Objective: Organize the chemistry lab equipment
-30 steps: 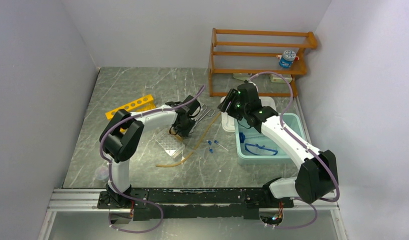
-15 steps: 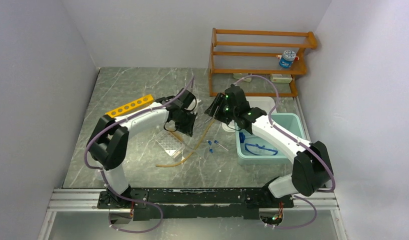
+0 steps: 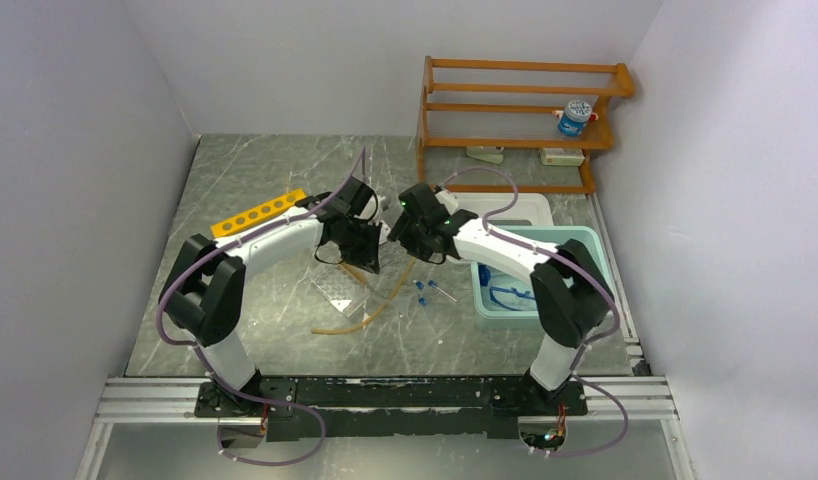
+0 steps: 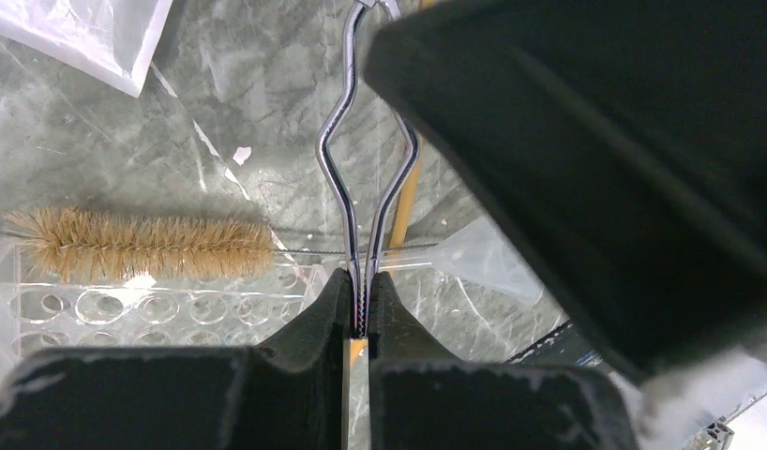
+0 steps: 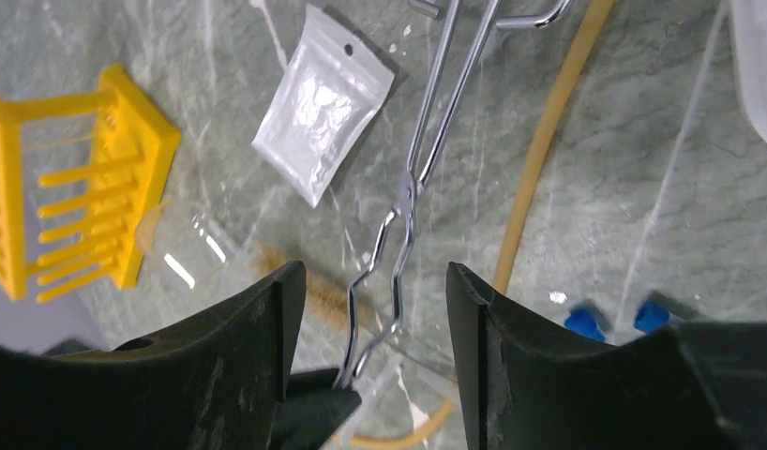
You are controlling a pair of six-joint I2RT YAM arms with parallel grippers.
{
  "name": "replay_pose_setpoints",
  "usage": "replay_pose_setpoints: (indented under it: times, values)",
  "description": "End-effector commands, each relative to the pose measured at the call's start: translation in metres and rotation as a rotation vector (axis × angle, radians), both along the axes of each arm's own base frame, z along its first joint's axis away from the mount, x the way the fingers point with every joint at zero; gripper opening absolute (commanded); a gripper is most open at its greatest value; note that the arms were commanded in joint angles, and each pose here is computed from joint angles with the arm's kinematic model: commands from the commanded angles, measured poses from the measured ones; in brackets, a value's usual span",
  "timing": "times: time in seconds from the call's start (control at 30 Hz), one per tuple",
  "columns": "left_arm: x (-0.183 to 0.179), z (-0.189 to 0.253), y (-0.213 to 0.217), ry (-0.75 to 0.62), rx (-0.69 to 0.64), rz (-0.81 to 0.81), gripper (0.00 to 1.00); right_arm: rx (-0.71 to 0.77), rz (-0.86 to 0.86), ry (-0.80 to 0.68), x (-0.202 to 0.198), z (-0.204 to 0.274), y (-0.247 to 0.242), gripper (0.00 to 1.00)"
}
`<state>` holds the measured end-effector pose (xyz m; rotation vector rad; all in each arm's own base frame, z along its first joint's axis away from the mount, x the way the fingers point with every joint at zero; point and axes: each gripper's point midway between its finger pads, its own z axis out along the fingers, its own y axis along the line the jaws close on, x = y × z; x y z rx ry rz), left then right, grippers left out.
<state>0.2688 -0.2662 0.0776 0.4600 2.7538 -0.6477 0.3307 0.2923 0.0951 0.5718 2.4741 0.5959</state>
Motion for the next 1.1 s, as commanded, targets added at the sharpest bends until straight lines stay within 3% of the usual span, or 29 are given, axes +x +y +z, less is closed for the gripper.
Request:
replay_pose_setpoints:
  times: [0.0,0.23,0.5,0.57,0.73,0.8,0.83,1.0,1.07]
  values:
    - [0.005,0.013,-0.007,-0.016,-0.069,0.021,0.05,-0.041,-0.172,0.008,0.021,-0.010,-0.002,0.61]
    - [0.009,0.015,-0.001,0.004,-0.098,0.053,0.05,-0.047,-0.234,0.053,0.027,-0.037,0.001,0.57]
    - [0.009,0.013,0.001,0.030,-0.123,0.057,0.05,0.021,-0.196,0.076,0.041,-0.060,0.025,0.44]
    - [0.008,0.014,0.001,0.033,-0.126,0.056,0.05,0.035,-0.190,0.076,0.045,-0.062,0.031,0.37]
    - [0.012,0.022,0.004,0.015,-0.133,0.058,0.05,0.115,-0.162,-0.007,0.058,-0.036,0.043,0.05]
    - [0.017,0.032,0.005,-0.008,-0.144,0.065,0.05,0.149,-0.154,-0.071,0.063,-0.009,0.044,0.00]
    - [0.019,0.036,0.006,-0.014,-0.153,0.072,0.08,0.157,-0.156,-0.103,0.066,0.005,0.043,0.00]
    - [0.031,0.087,-0.001,-0.095,-0.262,0.065,0.50,0.181,-0.175,-0.264,0.074,0.080,0.024,0.00]
    - [0.035,0.110,-0.004,-0.144,-0.306,0.051,0.61,0.164,-0.191,-0.323,0.074,0.105,0.009,0.00]
